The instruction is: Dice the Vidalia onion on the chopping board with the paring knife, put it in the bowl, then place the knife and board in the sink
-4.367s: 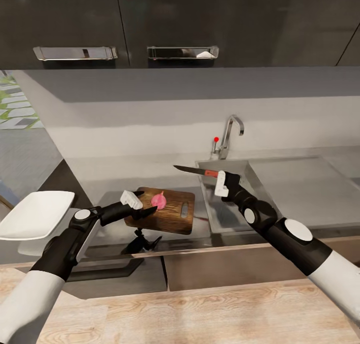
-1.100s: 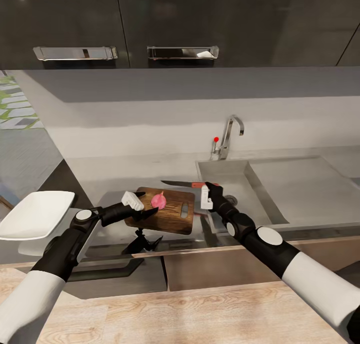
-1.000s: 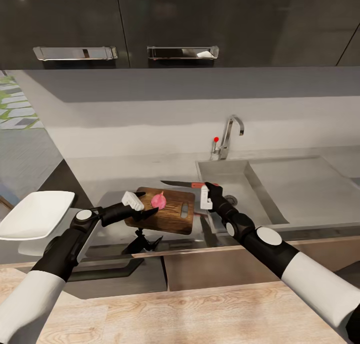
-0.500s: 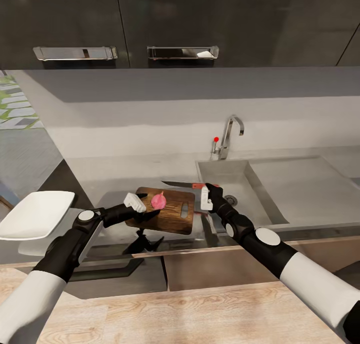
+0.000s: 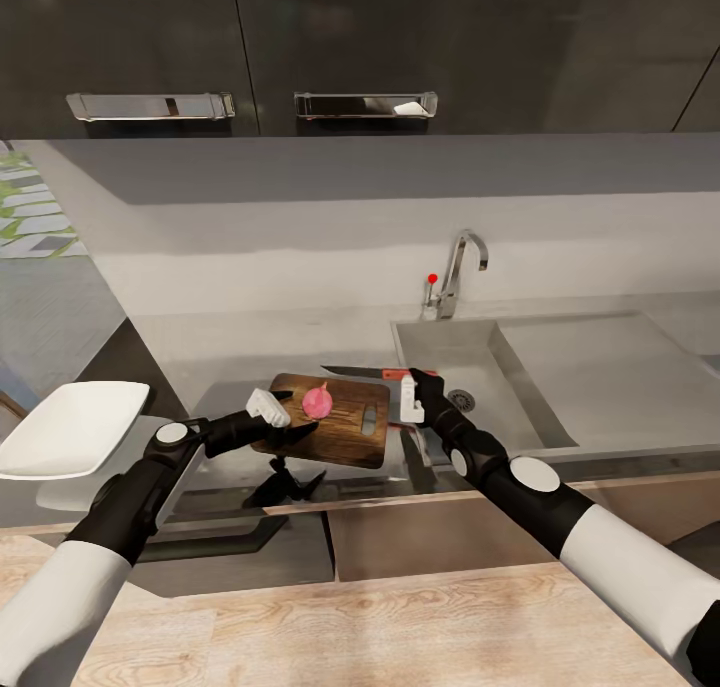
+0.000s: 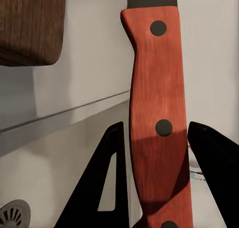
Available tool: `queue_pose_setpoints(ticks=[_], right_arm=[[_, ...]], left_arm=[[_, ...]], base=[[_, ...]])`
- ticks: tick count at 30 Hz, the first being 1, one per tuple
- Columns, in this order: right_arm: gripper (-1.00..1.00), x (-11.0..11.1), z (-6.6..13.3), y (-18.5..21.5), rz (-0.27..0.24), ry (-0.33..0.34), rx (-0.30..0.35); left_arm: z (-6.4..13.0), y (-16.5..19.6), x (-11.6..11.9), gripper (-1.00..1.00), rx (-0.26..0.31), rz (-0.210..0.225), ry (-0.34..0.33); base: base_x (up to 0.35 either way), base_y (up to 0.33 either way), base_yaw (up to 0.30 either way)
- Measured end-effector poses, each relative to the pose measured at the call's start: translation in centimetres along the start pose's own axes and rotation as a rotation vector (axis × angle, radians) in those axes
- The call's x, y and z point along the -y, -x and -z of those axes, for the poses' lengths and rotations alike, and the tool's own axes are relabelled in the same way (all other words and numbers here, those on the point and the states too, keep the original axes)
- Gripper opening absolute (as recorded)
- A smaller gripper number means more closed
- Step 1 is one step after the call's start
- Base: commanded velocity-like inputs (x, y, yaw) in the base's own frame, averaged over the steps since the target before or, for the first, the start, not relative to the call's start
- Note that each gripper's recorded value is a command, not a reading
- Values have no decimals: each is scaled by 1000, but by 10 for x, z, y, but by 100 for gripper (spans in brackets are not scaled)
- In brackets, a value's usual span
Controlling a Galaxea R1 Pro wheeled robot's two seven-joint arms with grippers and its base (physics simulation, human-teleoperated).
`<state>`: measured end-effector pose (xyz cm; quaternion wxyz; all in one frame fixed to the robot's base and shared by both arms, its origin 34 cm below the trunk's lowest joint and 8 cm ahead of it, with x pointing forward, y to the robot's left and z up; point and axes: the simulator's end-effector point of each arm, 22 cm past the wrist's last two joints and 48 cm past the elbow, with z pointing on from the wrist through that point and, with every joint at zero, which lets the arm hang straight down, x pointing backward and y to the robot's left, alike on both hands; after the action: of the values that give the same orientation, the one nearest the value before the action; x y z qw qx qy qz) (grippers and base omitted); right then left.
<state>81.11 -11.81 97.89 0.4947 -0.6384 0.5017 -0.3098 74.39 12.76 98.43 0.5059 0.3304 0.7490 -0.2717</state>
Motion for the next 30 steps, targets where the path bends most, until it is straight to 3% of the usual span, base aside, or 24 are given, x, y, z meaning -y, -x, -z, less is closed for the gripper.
queue_pose_setpoints(ticks=[21,30], right_arm=[[-100,-6,9,-42,42,16,-45],[-100,-16,9,-29,62,33,-19]], left_arm=[[2,-2,-3,100,7,-13,5],[1,-2,-3,100,8,-13,4]], base=[[0,0,0],[0,0,0]])
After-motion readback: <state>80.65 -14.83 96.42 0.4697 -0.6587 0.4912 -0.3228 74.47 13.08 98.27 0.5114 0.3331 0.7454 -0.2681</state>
